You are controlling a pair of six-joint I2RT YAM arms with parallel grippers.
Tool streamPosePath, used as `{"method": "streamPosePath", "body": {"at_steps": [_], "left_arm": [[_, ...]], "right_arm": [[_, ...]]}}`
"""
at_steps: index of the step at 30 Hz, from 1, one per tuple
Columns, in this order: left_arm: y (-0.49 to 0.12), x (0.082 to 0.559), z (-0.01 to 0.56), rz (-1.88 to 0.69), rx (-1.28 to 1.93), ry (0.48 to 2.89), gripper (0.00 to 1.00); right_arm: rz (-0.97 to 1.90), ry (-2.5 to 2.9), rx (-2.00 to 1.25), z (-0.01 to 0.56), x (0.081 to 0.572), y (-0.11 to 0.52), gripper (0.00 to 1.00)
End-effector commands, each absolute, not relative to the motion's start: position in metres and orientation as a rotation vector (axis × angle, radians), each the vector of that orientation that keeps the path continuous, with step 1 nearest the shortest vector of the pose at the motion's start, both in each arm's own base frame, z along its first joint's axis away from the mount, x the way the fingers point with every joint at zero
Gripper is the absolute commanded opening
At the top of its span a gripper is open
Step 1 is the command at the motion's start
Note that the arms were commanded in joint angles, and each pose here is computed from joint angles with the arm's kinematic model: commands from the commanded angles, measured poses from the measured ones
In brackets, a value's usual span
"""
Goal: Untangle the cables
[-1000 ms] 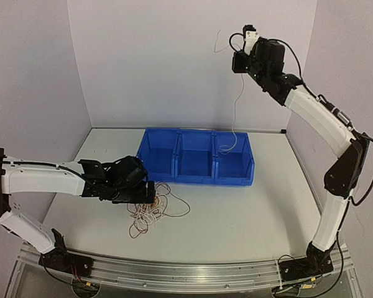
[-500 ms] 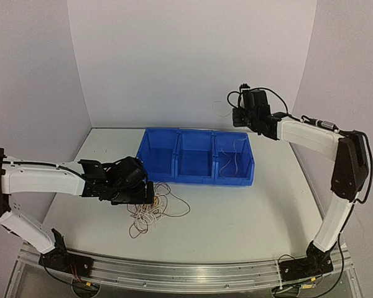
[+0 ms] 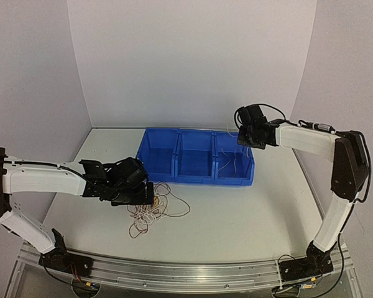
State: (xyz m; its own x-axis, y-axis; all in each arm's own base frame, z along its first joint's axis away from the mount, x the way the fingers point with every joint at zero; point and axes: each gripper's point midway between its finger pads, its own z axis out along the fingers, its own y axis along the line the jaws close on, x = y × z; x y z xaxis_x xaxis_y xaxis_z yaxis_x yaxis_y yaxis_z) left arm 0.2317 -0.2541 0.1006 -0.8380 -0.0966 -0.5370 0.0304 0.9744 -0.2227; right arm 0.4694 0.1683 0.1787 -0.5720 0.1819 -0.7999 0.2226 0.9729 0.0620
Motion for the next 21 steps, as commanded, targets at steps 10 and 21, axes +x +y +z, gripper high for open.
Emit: {"method": "streamPosePath", "body": {"at_steps": [10, 21], "left_arm": [[-0.262, 0.233, 0.099, -0.312, -0.082, 2.571, 1.00], [-0.266, 0.233, 0.097, -0.329, -0.077, 2.578, 1.00]], "right_arm": [[-0.138, 2.391, 0.560, 0.109, 0.438, 0.184, 0.00], [-0.101, 2.440, 0.483, 0.109, 0.442, 0.208, 0.14]]}}
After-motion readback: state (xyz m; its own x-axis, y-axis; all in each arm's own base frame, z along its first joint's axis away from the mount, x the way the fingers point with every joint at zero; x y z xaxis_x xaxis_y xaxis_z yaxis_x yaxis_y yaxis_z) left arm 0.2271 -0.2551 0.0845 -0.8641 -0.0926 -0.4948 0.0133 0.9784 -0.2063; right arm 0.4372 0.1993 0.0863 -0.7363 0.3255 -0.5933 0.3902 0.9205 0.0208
